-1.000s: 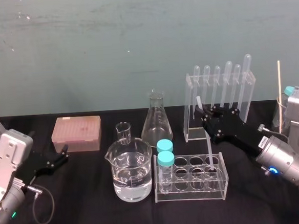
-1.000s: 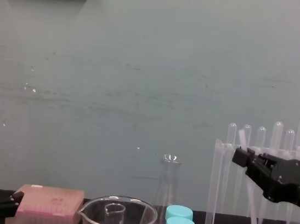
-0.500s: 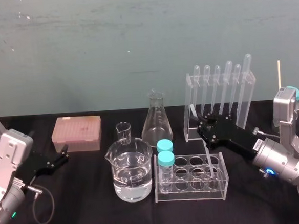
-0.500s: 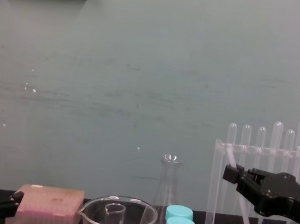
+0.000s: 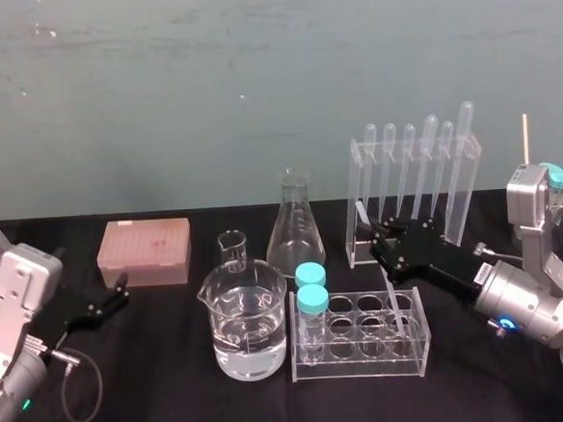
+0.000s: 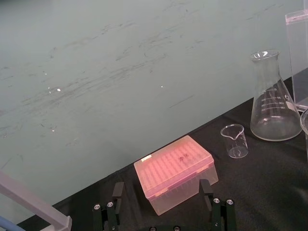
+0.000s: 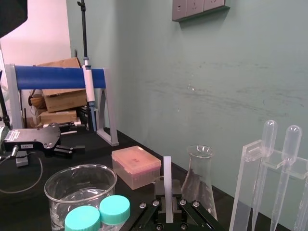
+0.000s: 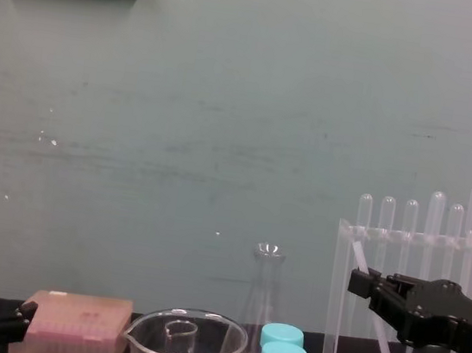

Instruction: Pick up the stirring rod with one hand, then place it down.

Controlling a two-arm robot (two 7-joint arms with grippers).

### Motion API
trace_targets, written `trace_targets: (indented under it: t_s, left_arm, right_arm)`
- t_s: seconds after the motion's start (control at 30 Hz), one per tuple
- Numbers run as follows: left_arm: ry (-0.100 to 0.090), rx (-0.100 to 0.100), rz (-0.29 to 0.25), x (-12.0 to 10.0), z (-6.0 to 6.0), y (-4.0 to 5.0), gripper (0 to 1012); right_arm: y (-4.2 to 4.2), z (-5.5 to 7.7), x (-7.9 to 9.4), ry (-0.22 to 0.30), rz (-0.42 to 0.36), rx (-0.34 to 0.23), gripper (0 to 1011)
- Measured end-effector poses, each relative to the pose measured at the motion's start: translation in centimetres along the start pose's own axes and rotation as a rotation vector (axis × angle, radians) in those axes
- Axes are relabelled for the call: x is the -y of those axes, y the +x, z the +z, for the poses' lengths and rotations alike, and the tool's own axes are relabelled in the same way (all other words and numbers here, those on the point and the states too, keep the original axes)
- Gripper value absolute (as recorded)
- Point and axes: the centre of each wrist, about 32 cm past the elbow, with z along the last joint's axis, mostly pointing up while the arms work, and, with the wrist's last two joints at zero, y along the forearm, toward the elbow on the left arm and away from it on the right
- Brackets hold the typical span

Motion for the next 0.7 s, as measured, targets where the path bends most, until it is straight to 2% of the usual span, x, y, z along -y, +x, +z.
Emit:
trace_targets:
  t_s: [0.23,0.33,0.43,0.47,0.5,0.6,0.7]
  left_arm:
    - [0.0,0.0,0.0,0.0,0.0,-0.01,1000]
    - [0.0,0.0,0.0,0.0,0.0,0.0,1000]
    - [0.0,0.0,0.0,0.0,0.0,0.0,1000]
    - [0.0,0.0,0.0,0.0,0.0,0.0,1000]
    - [0.0,0.0,0.0,0.0,0.0,0.0,1000]
    - [0.0,0.0,0.0,0.0,0.0,0.0,1000]
    - [0.0,0.0,0.0,0.0,0.0,0.0,1000]
  right_arm:
    - [0.01,0.03,0.0,0.003,0.0,0.003,68]
    - [0.01,0.03,0.0,0.004,0.0,0.003,98]
    - [0.01,0.04,0.01,0.005,0.0,0.004,185]
    - [0.01,0.04,0.01,0.005,0.0,0.004,185]
    - [0.01,0.04,0.01,0.006,0.0,0.004,266]
    - [0.01,0.04,0.02,0.006,0.0,0.004,325]
    - [0.0,0.03,0.03,0.006,-0.001,0.004,469]
